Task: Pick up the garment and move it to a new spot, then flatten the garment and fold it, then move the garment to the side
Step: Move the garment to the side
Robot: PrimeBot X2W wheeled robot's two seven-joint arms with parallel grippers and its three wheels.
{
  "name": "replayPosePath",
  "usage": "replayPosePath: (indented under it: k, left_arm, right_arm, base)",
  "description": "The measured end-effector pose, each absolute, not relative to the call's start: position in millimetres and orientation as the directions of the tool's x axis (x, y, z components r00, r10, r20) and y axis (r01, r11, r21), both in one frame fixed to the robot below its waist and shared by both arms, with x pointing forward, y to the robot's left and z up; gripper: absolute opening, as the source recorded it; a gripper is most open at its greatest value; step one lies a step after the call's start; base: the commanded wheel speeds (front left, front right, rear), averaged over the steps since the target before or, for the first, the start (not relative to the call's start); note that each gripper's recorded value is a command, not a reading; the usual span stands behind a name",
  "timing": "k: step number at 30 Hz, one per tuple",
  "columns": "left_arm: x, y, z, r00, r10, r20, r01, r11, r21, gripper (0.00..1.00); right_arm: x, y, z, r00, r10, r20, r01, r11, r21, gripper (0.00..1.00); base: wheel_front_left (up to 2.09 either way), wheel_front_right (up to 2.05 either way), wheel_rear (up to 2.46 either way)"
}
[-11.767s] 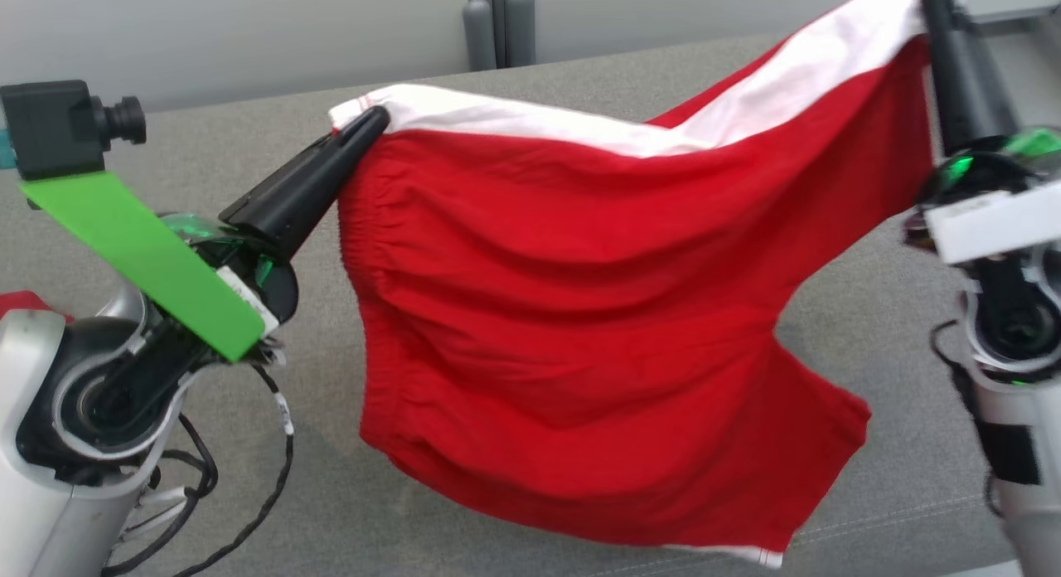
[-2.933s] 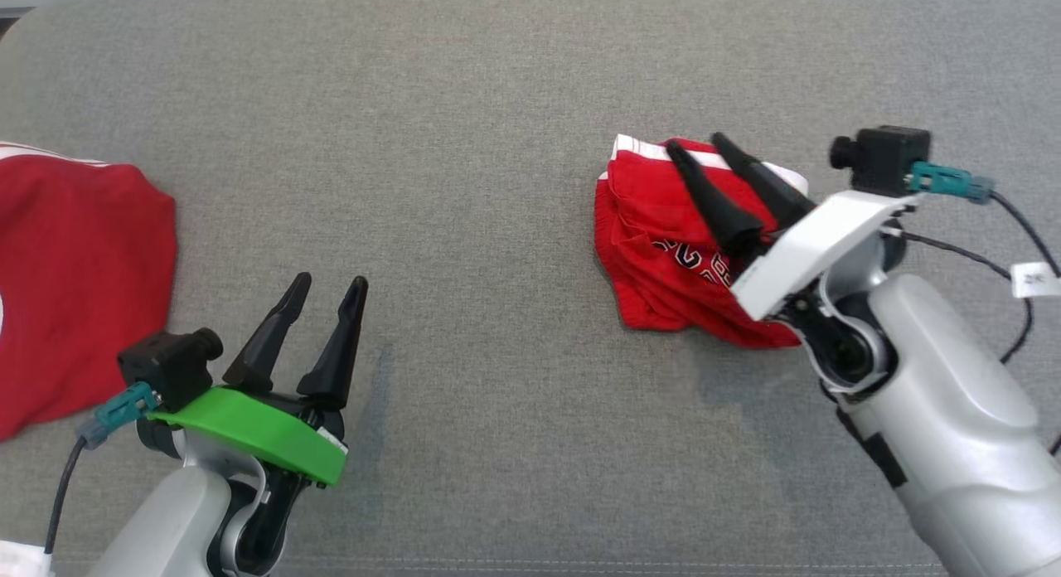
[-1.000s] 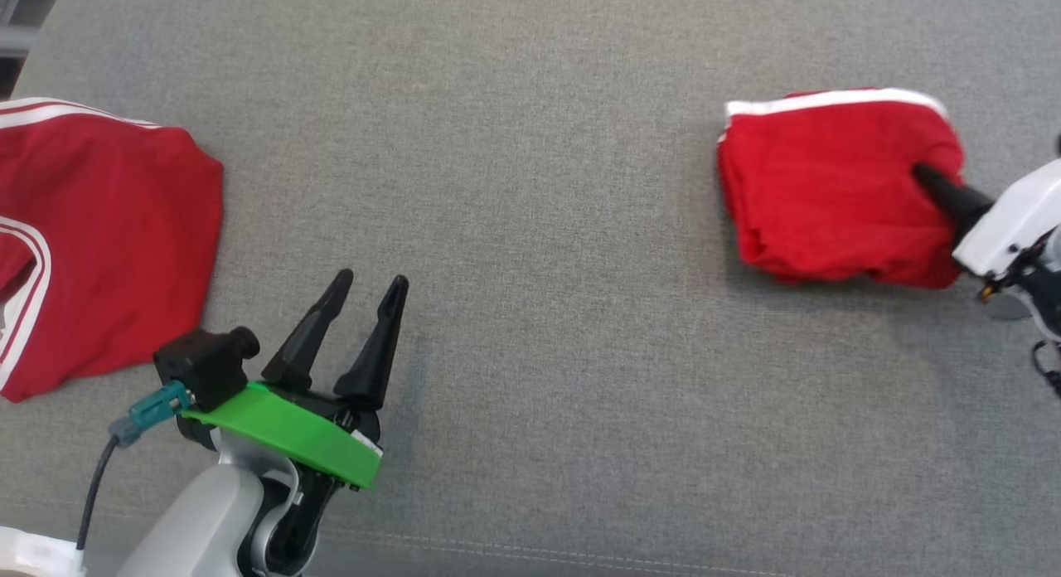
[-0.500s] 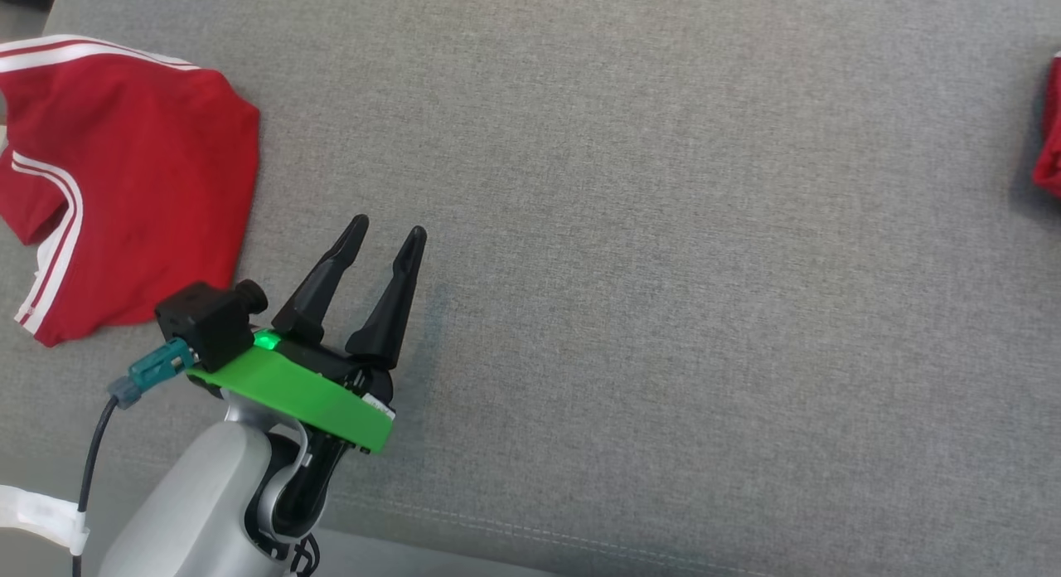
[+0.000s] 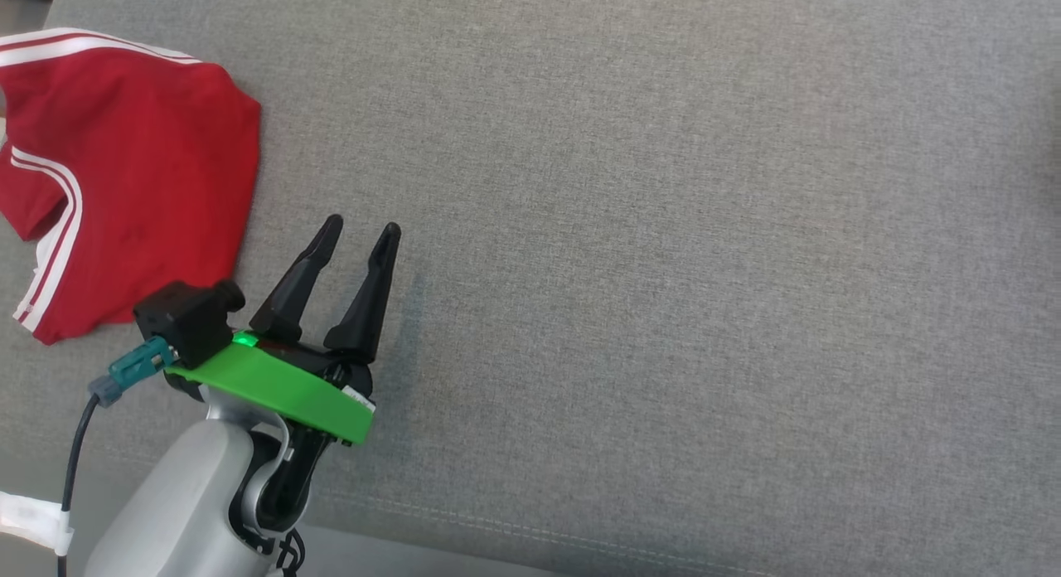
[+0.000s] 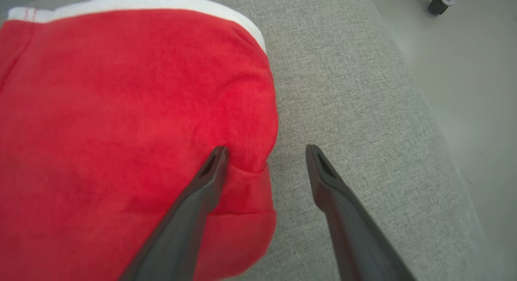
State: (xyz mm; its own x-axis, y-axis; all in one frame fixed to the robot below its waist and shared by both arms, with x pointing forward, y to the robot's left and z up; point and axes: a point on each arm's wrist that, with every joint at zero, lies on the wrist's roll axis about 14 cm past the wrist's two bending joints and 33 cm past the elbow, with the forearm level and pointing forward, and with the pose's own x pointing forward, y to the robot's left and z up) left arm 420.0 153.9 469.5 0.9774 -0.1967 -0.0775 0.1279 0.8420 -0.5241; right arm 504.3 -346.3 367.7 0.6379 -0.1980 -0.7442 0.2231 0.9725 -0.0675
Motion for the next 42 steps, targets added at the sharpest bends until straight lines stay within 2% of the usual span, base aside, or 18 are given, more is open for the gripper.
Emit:
replayPosePath:
  k: [4, 8, 14, 18, 22, 28, 37, 42]
  left_arm:
    - [423, 155, 471, 0.979, -0.193, -0.071, 0.128, 0.842, -0.523, 1.00]
    - [425, 154, 476, 0.979, -0.196, -0.055, 0.139, 0.841, -0.523, 1.00]
    - [427, 160, 486, 0.983, -0.179, -0.024, 0.142, 0.847, -0.512, 1.00]
    - [423, 164, 487, 0.986, -0.166, -0.027, 0.131, 0.858, -0.497, 1.00]
    - [418, 158, 490, 0.982, -0.186, -0.024, 0.154, 0.870, -0.468, 1.00]
    - [402, 158, 487, 0.985, -0.169, -0.039, 0.133, 0.879, -0.458, 1.00]
    - [382, 159, 490, 0.986, -0.165, -0.028, 0.141, 0.910, -0.391, 1.00]
    - [378, 157, 489, 0.987, -0.154, -0.031, 0.130, 0.912, -0.389, 1.00]
  right_arm:
    - [498, -352, 373, 0.659, -0.218, -0.719, 0.219, 0.971, -0.094, 1.00]
    - [503, -351, 396, 0.739, -0.219, -0.637, 0.192, 0.975, -0.112, 1.00]
    - [521, -323, 459, 0.913, -0.120, -0.391, 0.093, 0.992, -0.086, 1.00]
    - [519, -294, 496, 0.977, -0.040, -0.209, 0.025, 0.997, -0.078, 1.00]
    - [502, -259, 508, 0.995, 0.024, -0.095, -0.027, 0.999, -0.030, 1.00]
    - [459, -239, 510, 1.000, 0.016, 0.004, -0.016, 0.999, 0.031, 1.00]
    - [401, -209, 494, 0.999, 0.038, -0.030, -0.036, 0.997, 0.070, 1.00]
    - [371, -202, 477, 0.997, 0.042, -0.071, -0.039, 0.998, 0.043, 1.00]
  base:
    - [0.00, 0.00, 0.00]
    - [0.00, 0.00, 0.00]
    - [0.00, 0.00, 0.00]
    - [0.00, 0.00, 0.00]
    - [0.00, 0.00, 0.00]
    - [0.00, 0.00, 0.00]
    - [0.00, 0.00, 0.00]
    - [0.00, 0.00, 0.00]
